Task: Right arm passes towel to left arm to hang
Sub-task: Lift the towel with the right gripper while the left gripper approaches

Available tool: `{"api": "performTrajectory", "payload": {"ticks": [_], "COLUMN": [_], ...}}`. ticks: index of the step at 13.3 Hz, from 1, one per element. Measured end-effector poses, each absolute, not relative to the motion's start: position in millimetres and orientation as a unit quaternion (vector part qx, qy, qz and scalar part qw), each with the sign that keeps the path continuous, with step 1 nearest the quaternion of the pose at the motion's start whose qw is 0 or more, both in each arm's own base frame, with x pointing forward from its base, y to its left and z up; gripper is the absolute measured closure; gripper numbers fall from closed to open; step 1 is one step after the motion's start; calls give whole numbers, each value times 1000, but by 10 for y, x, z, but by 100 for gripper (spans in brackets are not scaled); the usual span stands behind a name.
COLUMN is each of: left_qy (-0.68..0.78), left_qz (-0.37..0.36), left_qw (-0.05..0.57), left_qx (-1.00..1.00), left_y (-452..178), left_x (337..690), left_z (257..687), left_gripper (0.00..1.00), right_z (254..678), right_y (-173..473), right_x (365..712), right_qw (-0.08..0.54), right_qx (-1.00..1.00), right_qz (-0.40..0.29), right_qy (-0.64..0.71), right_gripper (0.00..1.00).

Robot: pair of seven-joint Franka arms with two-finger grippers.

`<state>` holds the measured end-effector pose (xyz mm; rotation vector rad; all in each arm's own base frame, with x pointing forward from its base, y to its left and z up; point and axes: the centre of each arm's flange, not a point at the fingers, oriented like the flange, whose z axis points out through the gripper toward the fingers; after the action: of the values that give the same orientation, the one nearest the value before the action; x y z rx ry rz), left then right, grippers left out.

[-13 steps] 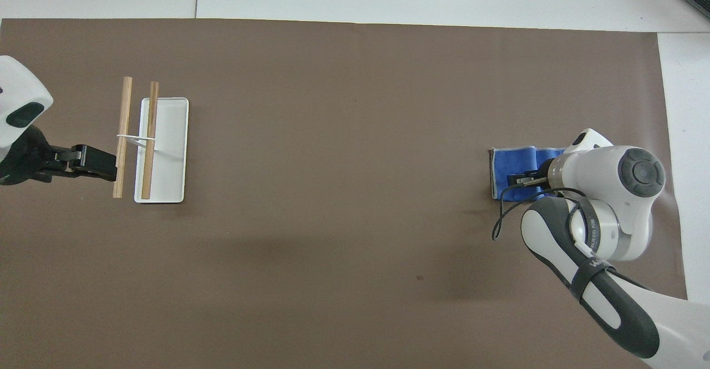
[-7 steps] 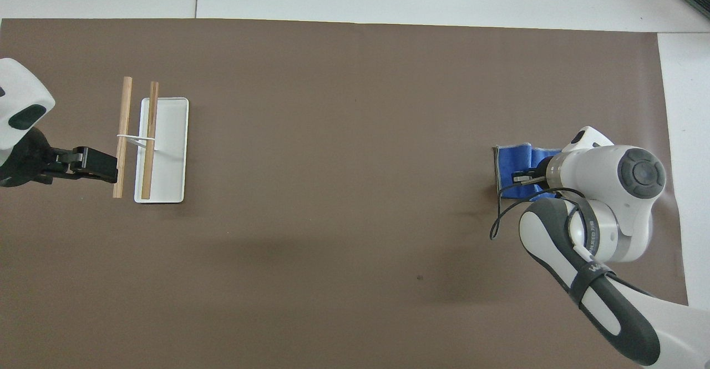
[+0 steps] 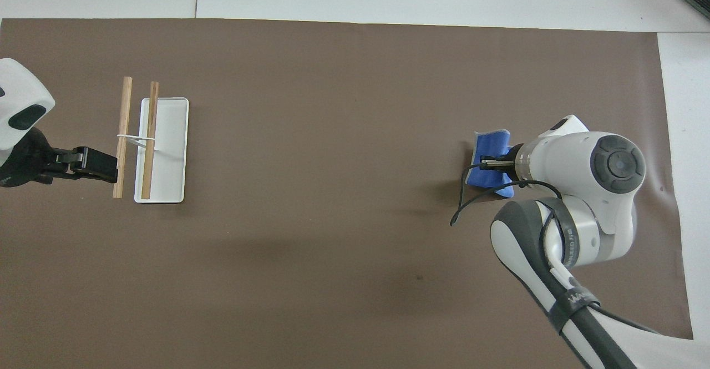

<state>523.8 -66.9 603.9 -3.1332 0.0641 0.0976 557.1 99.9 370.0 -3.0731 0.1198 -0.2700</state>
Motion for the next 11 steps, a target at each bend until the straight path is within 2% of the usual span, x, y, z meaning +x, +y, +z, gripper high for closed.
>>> {"api": "performTrajectory", "payload": {"ticks": [2,5,11], "left_qy": [19,4,-140], "left_qz": [20,7,-1], "left_qw": [-10,-53,-169], "left_qx": [-1000,-999,-976], "left_y": [-694,-717,-1140], "left_x": [5249,5245,5240], "left_z": [6130,6293,6368], "left_gripper": [0,0,0], "right_z": [3870,4068,4805], "right_y": [1416,1885,2326], "right_x": [5556,5456,5185], "right_qw": [53,124,207], "right_qx": [-992,-983,-966], "right_qz": [-94,-85,-114], "right_qy": [69,101,102], "right_gripper": [96,96,96]}}
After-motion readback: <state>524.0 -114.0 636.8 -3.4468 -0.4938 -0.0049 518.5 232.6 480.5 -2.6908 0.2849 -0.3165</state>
